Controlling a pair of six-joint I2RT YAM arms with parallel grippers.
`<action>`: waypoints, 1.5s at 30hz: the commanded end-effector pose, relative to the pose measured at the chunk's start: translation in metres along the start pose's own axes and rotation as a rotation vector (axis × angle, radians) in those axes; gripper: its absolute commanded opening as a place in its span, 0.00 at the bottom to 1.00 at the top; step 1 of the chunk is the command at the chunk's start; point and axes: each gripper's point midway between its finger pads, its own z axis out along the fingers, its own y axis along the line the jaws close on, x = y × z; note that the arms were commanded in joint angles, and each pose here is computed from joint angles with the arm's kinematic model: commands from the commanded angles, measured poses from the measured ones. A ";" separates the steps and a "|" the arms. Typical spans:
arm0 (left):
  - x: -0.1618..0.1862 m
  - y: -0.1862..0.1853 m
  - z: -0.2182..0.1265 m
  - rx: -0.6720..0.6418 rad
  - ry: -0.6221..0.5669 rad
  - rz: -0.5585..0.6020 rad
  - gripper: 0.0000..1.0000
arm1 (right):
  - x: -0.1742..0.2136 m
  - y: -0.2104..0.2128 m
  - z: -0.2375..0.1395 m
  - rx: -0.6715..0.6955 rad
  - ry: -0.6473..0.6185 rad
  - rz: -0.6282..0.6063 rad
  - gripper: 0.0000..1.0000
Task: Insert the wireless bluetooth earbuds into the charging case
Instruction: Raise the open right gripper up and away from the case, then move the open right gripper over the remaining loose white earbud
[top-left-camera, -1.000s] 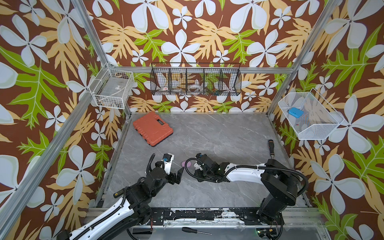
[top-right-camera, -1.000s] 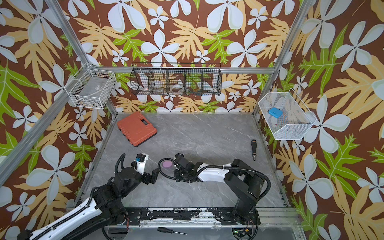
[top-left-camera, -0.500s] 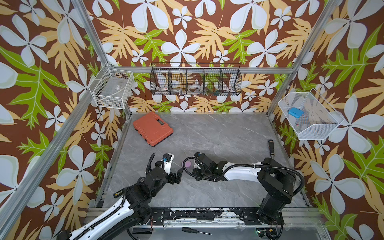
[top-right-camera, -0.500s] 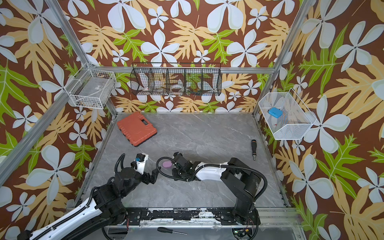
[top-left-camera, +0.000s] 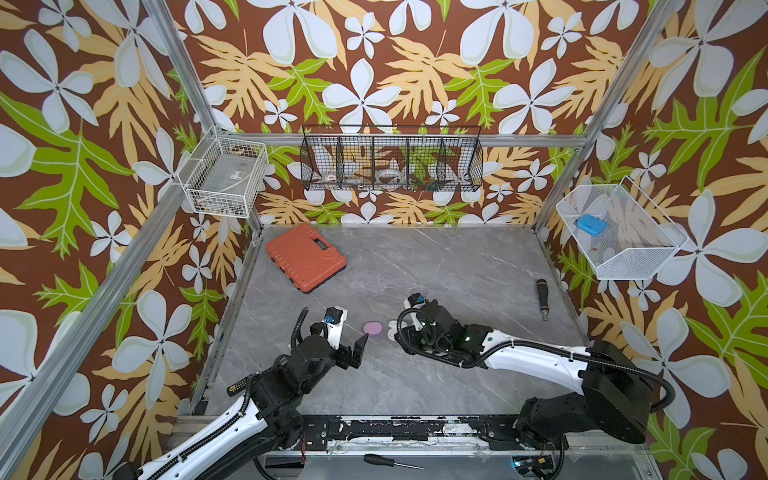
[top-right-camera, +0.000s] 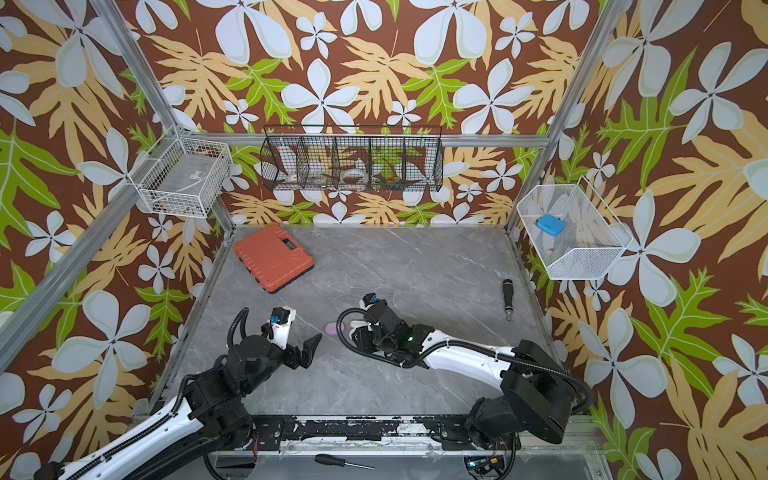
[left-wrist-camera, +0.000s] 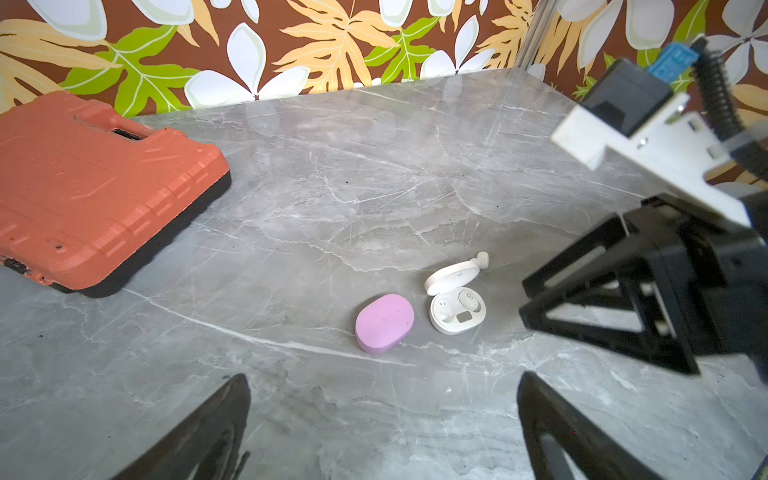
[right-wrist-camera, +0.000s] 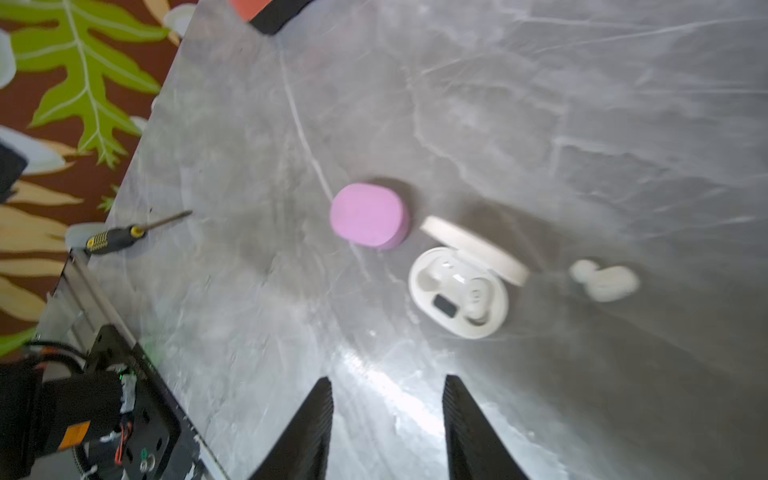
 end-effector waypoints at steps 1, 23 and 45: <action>-0.006 -0.001 0.000 0.006 -0.025 -0.007 1.00 | 0.006 -0.053 -0.004 0.154 0.033 0.115 0.43; -0.007 0.000 0.000 -0.003 -0.029 -0.011 1.00 | -0.003 -0.087 0.015 0.329 -0.008 0.430 0.40; -0.007 0.001 0.000 -0.010 -0.027 -0.012 1.00 | -0.010 -0.094 0.023 0.353 -0.032 0.454 0.34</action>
